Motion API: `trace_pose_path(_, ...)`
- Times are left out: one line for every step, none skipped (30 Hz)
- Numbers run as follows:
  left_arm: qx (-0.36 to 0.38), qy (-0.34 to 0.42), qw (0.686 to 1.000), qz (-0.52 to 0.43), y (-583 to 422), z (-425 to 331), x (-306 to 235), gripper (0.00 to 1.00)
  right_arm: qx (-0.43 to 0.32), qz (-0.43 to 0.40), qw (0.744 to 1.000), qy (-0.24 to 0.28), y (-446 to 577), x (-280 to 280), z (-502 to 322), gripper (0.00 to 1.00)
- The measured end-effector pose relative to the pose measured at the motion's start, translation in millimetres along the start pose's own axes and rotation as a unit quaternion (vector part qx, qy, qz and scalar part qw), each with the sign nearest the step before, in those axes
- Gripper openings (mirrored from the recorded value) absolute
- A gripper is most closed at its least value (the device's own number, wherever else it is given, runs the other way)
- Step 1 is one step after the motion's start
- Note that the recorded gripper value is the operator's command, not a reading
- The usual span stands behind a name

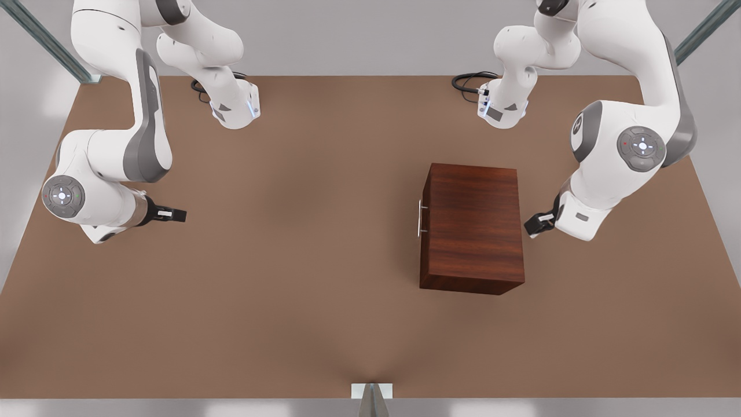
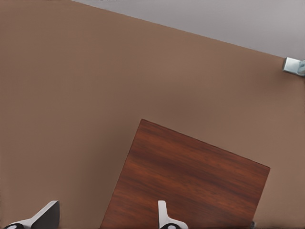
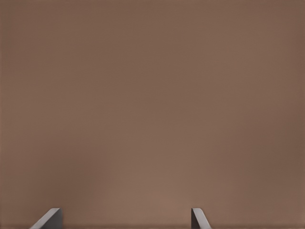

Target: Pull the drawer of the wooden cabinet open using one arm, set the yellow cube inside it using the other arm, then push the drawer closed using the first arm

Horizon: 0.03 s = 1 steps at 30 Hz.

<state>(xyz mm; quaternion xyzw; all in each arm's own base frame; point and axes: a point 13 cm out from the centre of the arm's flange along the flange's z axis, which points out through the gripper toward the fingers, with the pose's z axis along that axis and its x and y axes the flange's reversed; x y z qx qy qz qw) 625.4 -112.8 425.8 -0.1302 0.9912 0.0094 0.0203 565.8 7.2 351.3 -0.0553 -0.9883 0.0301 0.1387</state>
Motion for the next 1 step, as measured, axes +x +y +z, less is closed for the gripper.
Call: trace_pose_path(0.0,0.0,1.0,0.014,-0.7,0.2,0.2,1.0,0.0,0.0,1.0,0.0,0.0,0.0,0.0,1.0)
